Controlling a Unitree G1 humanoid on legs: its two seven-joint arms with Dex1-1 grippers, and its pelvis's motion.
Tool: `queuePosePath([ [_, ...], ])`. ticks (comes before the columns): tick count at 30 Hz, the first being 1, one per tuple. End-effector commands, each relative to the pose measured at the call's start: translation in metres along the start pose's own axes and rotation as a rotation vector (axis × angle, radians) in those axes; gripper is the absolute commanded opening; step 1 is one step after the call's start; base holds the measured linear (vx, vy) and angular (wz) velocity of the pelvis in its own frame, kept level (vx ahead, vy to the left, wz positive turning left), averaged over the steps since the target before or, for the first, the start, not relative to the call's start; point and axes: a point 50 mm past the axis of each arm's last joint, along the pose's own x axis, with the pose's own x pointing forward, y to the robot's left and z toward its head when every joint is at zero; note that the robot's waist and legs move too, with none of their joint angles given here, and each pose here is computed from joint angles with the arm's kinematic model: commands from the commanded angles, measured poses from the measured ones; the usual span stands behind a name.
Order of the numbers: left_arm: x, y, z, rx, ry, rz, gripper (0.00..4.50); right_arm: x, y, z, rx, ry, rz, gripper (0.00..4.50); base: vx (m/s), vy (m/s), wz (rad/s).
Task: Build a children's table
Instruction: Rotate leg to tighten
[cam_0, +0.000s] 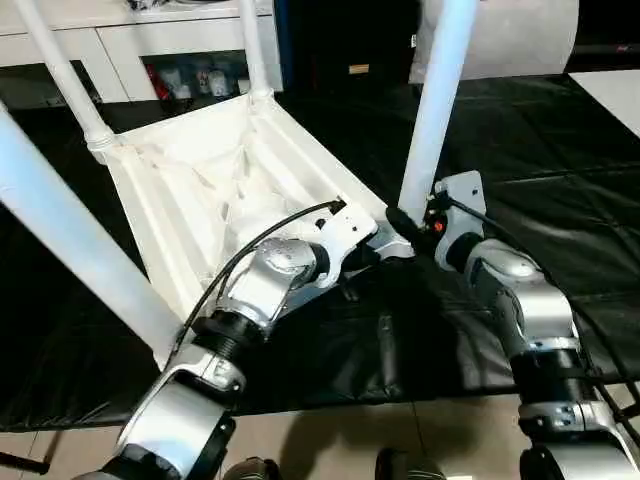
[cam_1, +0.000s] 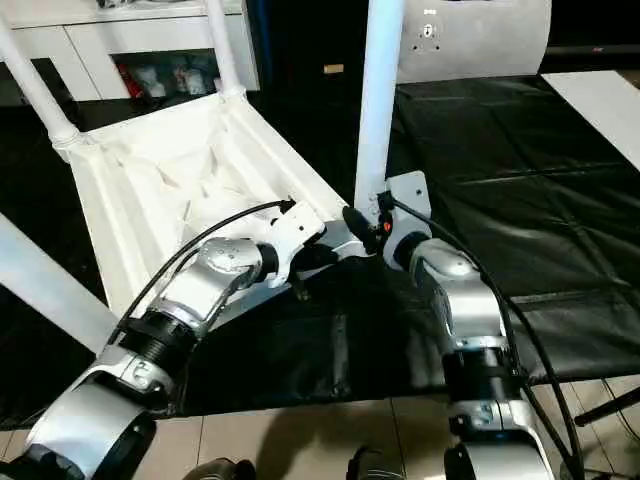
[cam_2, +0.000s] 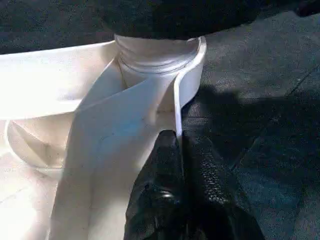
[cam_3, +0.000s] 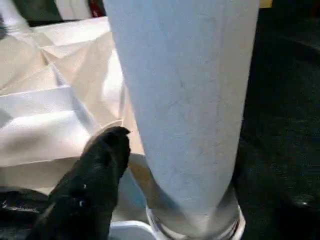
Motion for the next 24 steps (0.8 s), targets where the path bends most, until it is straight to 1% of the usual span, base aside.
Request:
queuePosePath([
  [1, -0.004, 0.002, 0.014, 0.064, -0.055, -0.005, 0.0, -0.002, 0.017, -0.011, 0.049, 0.003, 0.155, 3.49, 0.0, 0.0, 0.0],
  [2, -0.007, 0.004, 0.014, 0.07, -0.058, -0.013, 0.0, -0.007, 0.014, -0.009, 0.048, -0.016, 0.17, 3.59, 0.0, 0.0, 0.0],
  [3, -0.007, 0.004, 0.014, 0.07, -0.058, -0.014, 0.0, -0.007, 0.014, -0.009, 0.047, -0.017, 0.17, 3.78, 0.0, 0.0, 0.0],
  [4, -0.009, 0.005, 0.013, 0.074, -0.065, -0.026, 0.0, -0.012, 0.011, -0.009, 0.04, -0.025, 0.188, 3.78, 0.0, 0.0, 0.0],
  [6, -0.015, 0.008, 0.009, 0.086, -0.059, -0.051, 0.0, -0.025, 0.003, -0.007, 0.016, -0.041, 0.226, 4.05, 0.0, 0.0, 0.0],
  [7, -0.017, 0.01, 0.006, 0.095, -0.049, -0.061, 0.0, -0.031, -0.001, -0.006, 0.005, -0.043, 0.241, 4.05, 0.0, 0.0, 0.0],
  [8, -0.018, 0.011, 0.005, 0.101, -0.042, -0.066, 0.0, -0.034, -0.004, -0.006, -0.001, -0.044, 0.249, 4.23, 0.0, 0.0, 0.0],
  [9, -0.022, 0.013, 0.001, 0.128, -0.032, -0.09, 0.0, -0.041, -0.01, -0.005, -0.041, -0.035, 0.28, 4.23, 0.0, 0.0, 0.0],
  [11, -0.024, 0.014, 0.0, 0.138, -0.025, -0.105, 0.0, -0.045, -0.013, -0.004, -0.062, -0.027, 0.296, 4.45, 0.0, 0.0, 0.0],
  [12, -0.028, 0.015, -0.003, 0.159, -0.021, -0.13, 0.0, -0.051, -0.017, -0.003, -0.082, -0.019, 0.328, 4.45, 0.0, 0.0, 0.0],
  [16, -0.032, 0.018, -0.008, 0.187, -0.004, -0.164, 0.0, -0.057, -0.022, -0.001, -0.099, -0.006, 0.36, 4.45, 0.0, 0.0, 0.0],
  [17, -0.036, 0.018, -0.012, 0.224, 0.007, -0.211, 0.0, -0.061, -0.026, 0.0, -0.123, 0.008, 0.377, 4.45, 0.0, 0.0, 0.0],
  [18, -0.038, 0.018, -0.013, 0.239, 0.008, -0.231, 0.0, -0.062, -0.027, 0.0, -0.135, 0.012, 0.385, 4.45, 0.0, 0.0, 0.0],
  [22, -0.044, 0.013, -0.015, 0.288, -0.006, -0.341, 0.0, -0.068, -0.026, -0.001, -0.185, 0.035, 0.46, 4.45, 0.0, 0.0, 0.0],
  [23, -0.047, 0.009, -0.015, 0.307, -0.013, -0.404, 0.0, -0.07, -0.024, -0.001, -0.209, 0.043, 0.514, 4.45, 0.0, 0.0, 0.0],
  [24, -0.048, 0.007, -0.015, 0.315, -0.015, -0.431, 0.0, -0.071, -0.023, -0.001, -0.224, 0.043, 0.534, 4.45, 0.0, 0.0, 0.0],
])
